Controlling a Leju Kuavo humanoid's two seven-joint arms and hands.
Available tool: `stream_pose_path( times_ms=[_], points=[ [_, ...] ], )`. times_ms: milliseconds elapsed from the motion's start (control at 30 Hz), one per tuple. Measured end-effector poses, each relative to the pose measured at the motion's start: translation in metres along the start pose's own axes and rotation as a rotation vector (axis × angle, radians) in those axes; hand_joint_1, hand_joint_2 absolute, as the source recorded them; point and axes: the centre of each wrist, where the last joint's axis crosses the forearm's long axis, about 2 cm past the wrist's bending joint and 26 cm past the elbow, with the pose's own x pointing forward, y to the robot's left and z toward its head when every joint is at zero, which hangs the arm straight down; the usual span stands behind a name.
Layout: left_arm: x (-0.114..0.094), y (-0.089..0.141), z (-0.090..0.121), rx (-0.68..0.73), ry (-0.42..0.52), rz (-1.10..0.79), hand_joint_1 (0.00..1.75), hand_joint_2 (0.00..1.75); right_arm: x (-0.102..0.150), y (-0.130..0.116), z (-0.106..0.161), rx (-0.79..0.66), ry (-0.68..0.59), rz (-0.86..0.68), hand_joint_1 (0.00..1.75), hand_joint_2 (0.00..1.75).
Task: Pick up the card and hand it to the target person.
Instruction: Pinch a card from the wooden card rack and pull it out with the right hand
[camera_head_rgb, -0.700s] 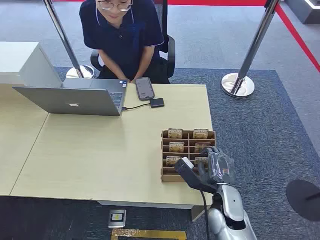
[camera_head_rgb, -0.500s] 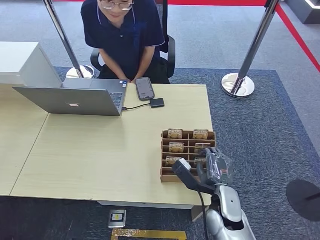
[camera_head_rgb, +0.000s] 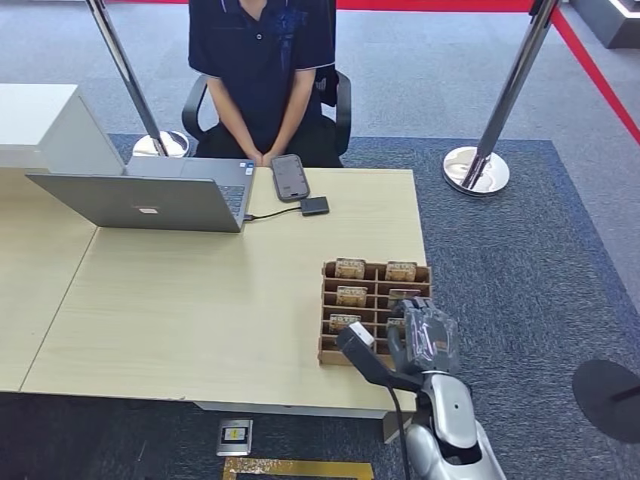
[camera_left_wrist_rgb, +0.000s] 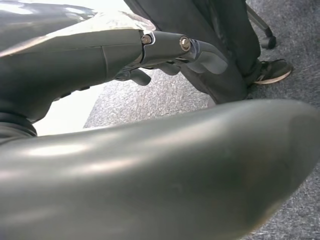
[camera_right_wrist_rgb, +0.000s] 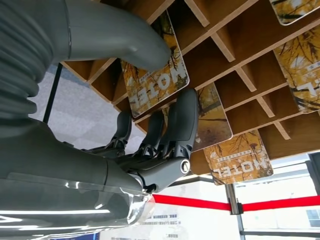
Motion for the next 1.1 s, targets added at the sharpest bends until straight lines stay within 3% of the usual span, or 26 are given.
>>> stream_pose_path(
  times_ms=[700, 1100],
  points=[
    [-0.0001, 0.0, 0.0, 0.0, 0.001, 0.004, 0.0, 0.0, -0.0003, -0.0014, 0.0056, -0.032, 0.032, 0.065, 0.83, 1.75],
    [-0.0001, 0.0, 0.0, 0.0, 0.006, 0.007, 0.0, 0.0, 0.002, -0.0025, 0.0058, -0.037, 0.025, 0.074, 0.89, 1.75]
  ],
)
